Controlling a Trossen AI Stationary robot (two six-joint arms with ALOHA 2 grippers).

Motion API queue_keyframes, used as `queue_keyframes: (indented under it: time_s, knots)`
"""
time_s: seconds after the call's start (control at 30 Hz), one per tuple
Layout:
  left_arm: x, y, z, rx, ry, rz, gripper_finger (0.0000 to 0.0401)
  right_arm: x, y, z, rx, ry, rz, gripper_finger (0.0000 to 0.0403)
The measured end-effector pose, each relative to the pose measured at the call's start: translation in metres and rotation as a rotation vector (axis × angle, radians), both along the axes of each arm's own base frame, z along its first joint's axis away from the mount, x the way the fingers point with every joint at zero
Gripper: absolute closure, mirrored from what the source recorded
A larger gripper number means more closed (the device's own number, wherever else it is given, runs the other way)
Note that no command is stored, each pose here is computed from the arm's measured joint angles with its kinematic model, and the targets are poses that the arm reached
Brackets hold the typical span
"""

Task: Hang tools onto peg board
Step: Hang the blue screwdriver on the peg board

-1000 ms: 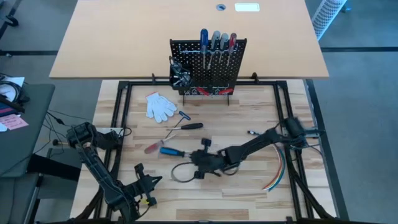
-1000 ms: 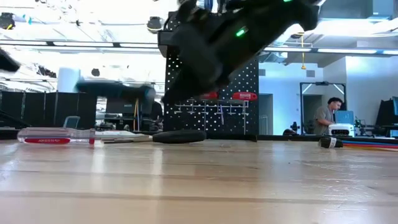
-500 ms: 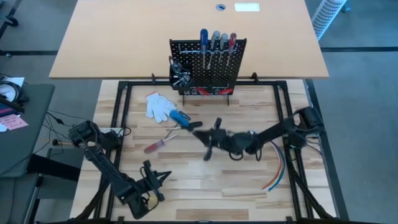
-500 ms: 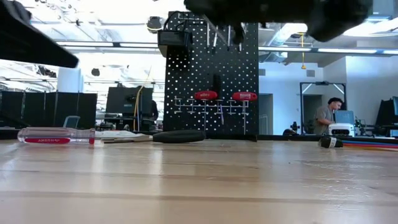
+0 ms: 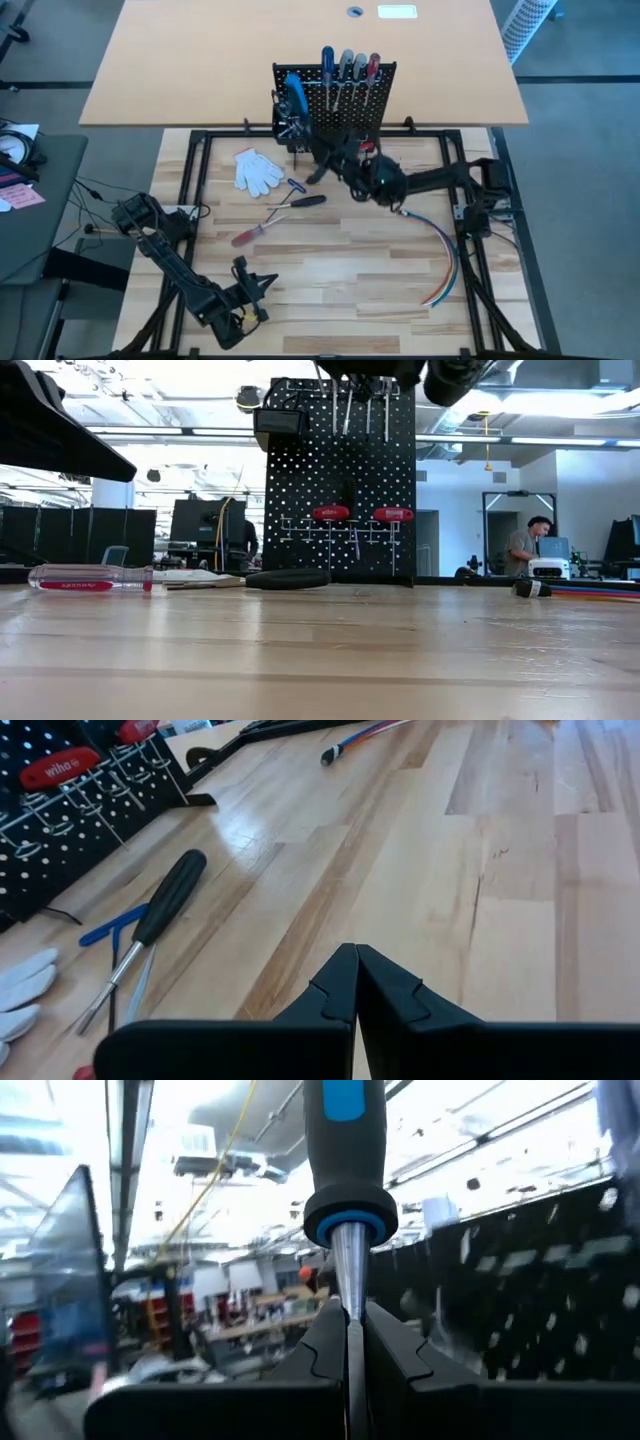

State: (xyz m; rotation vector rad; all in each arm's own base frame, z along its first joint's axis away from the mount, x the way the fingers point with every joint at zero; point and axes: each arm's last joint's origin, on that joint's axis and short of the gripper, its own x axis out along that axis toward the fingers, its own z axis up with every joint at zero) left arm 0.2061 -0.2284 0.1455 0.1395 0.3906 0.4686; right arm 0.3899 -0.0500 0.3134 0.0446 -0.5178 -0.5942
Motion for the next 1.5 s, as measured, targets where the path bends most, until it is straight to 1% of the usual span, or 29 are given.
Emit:
queue_keyframes:
  time_s: [0.1, 0.3, 0.57, 0.7, 0.97, 1.07, 1.13, 1.23, 1.37, 1.5]
  knots:
    - [-0.001, -0.001, 0.000, 0.001, 0.001, -0.004, 0.0401, 0.000, -0.020, 0.010, 0.014, -0.017, -0.035, 0.0382]
    - [-0.001, -0.001, 0.000, 0.006, 0.004, -0.006, 0.0401, -0.001, -0.056, 0.018, 0.020, 0.015, -0.073, 0.0382]
    - [-0.001, -0.001, 0.000, 0.010, 0.007, -0.008, 0.0401, -0.008, -0.082, 0.017, 0.054, -0.004, -0.112, 0.0381]
    - [-0.001, -0.001, 0.000, 0.011, 0.007, -0.008, 0.0401, -0.008, -0.088, 0.014, 0.074, -0.010, -0.112, 0.0381]
    - [-0.001, -0.001, 0.000, 0.013, 0.005, -0.006, 0.0401, -0.009, -0.091, 0.014, 0.056, -0.005, -0.102, 0.0379]
    - [-0.001, 0.000, 0.000, 0.015, 0.004, -0.006, 0.0401, -0.010, -0.094, 0.015, 0.061, -0.015, -0.067, 0.0375]
    - [-0.001, 0.000, 0.000, 0.018, 0.005, -0.007, 0.0401, -0.009, -0.094, 0.015, 0.044, -0.009, -0.041, 0.0373]
    - [-0.001, 0.000, 0.000, 0.019, 0.004, -0.007, 0.0401, -0.009, -0.093, 0.015, 0.019, 0.007, -0.054, 0.0373]
    - [-0.001, 0.000, 0.000, 0.019, 0.005, -0.007, 0.0401, -0.009, -0.096, 0.018, 0.023, 0.003, -0.056, 0.0374]
    - [-0.001, 0.000, 0.000, 0.019, 0.004, -0.007, 0.0401, -0.007, -0.100, 0.021, 0.039, 0.045, -0.057, 0.0371]
